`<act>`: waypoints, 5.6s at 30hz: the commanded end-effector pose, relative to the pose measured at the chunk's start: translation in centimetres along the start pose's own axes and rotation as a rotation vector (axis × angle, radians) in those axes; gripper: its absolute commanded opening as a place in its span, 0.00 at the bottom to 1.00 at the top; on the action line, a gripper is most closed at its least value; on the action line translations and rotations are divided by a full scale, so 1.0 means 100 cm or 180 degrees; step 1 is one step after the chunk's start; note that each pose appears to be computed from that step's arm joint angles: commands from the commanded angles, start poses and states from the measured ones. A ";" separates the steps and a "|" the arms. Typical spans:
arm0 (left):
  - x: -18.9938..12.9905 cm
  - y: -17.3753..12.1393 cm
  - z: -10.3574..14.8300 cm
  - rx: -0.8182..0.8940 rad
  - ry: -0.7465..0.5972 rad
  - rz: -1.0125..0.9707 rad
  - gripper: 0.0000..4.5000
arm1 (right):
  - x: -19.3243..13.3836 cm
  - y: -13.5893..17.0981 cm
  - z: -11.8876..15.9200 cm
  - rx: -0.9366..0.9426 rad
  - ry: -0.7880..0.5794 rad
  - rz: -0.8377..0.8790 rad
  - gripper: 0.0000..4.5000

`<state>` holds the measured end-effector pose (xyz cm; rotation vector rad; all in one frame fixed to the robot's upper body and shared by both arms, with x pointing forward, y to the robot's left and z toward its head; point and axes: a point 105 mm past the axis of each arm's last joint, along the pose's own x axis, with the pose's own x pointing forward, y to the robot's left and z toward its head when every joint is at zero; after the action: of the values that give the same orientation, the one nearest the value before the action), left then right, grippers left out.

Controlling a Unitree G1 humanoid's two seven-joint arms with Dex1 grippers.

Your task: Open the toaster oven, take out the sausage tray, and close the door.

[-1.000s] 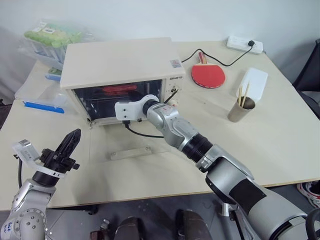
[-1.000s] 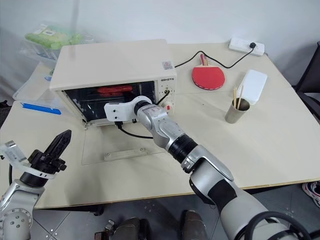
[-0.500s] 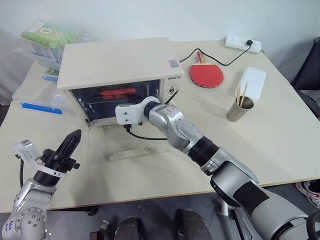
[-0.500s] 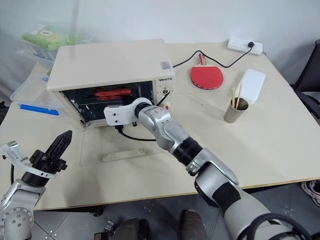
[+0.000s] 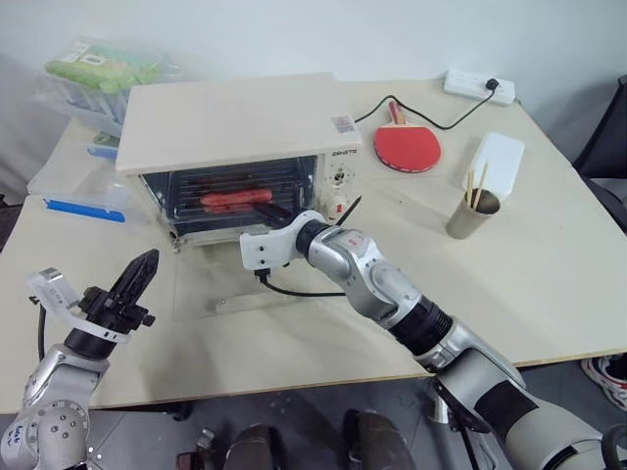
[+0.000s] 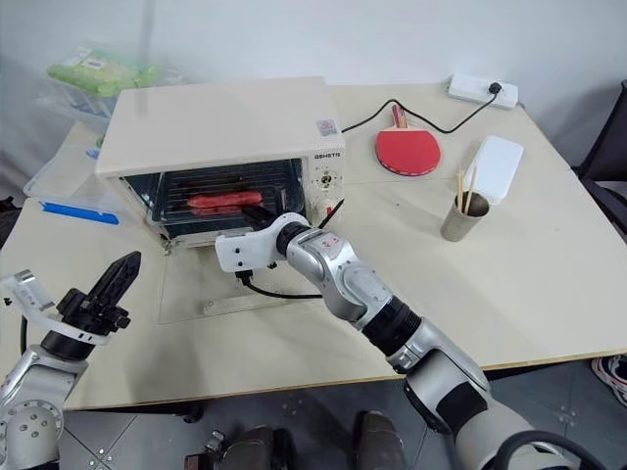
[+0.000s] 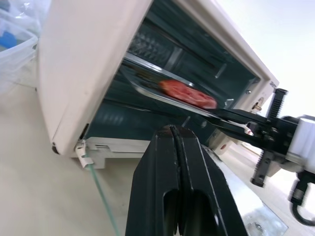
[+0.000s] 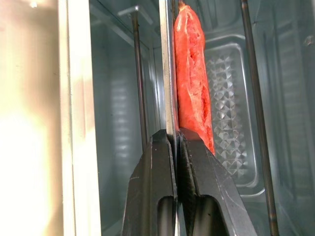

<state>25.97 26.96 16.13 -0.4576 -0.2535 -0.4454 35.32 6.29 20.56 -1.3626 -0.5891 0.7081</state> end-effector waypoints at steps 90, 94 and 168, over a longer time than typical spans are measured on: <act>0.058 -0.011 0.035 0.0259 0.0192 -0.0787 1.00 | -0.042 -0.021 0.011 -0.0411 -0.0521 -0.0294 0.00; 0.063 -0.010 0.042 0.0308 0.0096 -0.0818 1.00 | -0.043 -0.018 0.011 -0.0440 -0.0553 -0.0262 0.00; 0.032 -0.052 -0.025 -0.2565 0.1398 -0.0362 0.25 | -0.087 0.007 0.015 -0.0457 -0.1355 0.0366 0.00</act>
<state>26.94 20.65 16.64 -1.1100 0.3407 -0.7223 29.09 0.60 18.84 -1.4312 -0.8417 1.0970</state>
